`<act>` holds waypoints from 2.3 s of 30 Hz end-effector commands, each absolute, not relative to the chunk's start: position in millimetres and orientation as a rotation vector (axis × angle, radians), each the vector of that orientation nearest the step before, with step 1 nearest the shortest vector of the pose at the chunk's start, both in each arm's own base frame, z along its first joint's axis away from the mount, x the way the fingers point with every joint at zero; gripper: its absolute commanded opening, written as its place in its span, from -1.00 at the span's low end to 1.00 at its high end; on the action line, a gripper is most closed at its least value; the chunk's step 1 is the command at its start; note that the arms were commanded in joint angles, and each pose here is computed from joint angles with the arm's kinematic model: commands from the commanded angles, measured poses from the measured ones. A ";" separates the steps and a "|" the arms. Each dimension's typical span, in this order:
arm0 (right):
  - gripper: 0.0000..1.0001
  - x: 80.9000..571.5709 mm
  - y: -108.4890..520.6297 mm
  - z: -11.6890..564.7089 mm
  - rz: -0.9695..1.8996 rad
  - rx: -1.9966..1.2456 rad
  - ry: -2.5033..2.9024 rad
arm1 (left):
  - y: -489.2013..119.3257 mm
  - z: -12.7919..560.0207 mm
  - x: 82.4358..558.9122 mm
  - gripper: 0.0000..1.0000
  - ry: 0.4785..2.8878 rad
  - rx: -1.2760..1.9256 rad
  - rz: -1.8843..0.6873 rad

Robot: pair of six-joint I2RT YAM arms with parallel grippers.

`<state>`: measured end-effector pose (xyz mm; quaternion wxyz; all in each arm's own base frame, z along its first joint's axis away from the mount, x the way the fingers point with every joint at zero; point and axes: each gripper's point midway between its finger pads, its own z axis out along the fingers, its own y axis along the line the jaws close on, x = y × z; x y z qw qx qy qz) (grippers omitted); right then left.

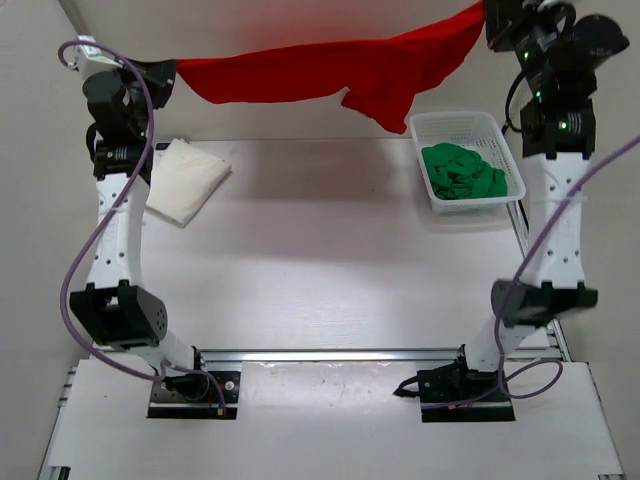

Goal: Fold and stack the t-shirts
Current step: Flatten out the tshirt, then fold the flattened tshirt in 1/3 of the way

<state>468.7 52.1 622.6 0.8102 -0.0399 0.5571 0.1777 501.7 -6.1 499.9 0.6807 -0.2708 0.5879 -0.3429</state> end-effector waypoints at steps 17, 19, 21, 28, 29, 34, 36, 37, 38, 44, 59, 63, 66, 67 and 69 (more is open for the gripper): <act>-1.00 243.0 100.4 123.2 0.492 0.263 2.181 | 14.6 109.6 307.4 -1.00 1.870 -0.912 -0.438; -1.00 214.3 98.5 100.5 0.524 0.336 2.255 | 12.6 90.4 287.8 -1.00 1.953 -0.922 -0.430; -1.00 195.8 100.0 95.8 0.601 0.397 2.279 | 9.4 75.2 268.0 -1.00 2.032 -0.901 -0.411; -1.00 165.7 101.7 130.7 0.631 0.496 2.177 | -1.1 79.9 252.1 -1.00 2.082 -0.853 -0.483; -1.00 168.0 99.9 134.7 0.601 0.488 2.169 | -0.3 81.8 257.3 -1.00 2.058 -0.856 -0.497; -1.00 199.5 106.1 132.7 0.521 0.391 2.188 | -11.3 106.6 290.6 -1.00 1.978 -0.850 -0.519; -0.99 221.5 103.5 128.5 0.537 0.384 2.193 | -16.2 112.0 301.8 -1.00 1.967 -0.853 -0.517; -1.00 238.6 99.9 134.8 0.578 0.393 2.162 | -22.7 112.2 307.2 -1.00 1.974 -0.853 -0.534; -1.00 249.9 107.5 139.8 0.656 0.355 2.149 | -22.9 111.1 313.6 -1.00 1.974 -0.862 -0.535; -1.00 320.0 88.6 141.1 0.513 0.376 2.160 | -16.4 102.7 349.5 -1.00 1.966 -0.953 -0.542; -0.99 470.5 84.0 143.5 0.400 0.357 2.151 | -1.1 90.9 456.0 -1.00 1.982 -1.032 -0.503; -1.00 505.4 86.7 143.6 0.407 0.331 2.141 | 3.6 77.4 470.5 -0.90 2.006 -1.055 -0.489; -1.00 524.8 92.9 138.3 0.401 0.300 2.161 | 7.4 73.4 474.5 -0.52 2.012 -1.059 -0.485; -0.93 531.1 93.1 136.2 0.384 0.297 2.174 | 7.6 74.9 474.0 -0.45 2.016 -1.056 -0.498; -0.75 537.5 102.9 142.4 0.380 0.263 2.171 | 5.7 81.4 469.4 -0.24 2.014 -1.047 -0.512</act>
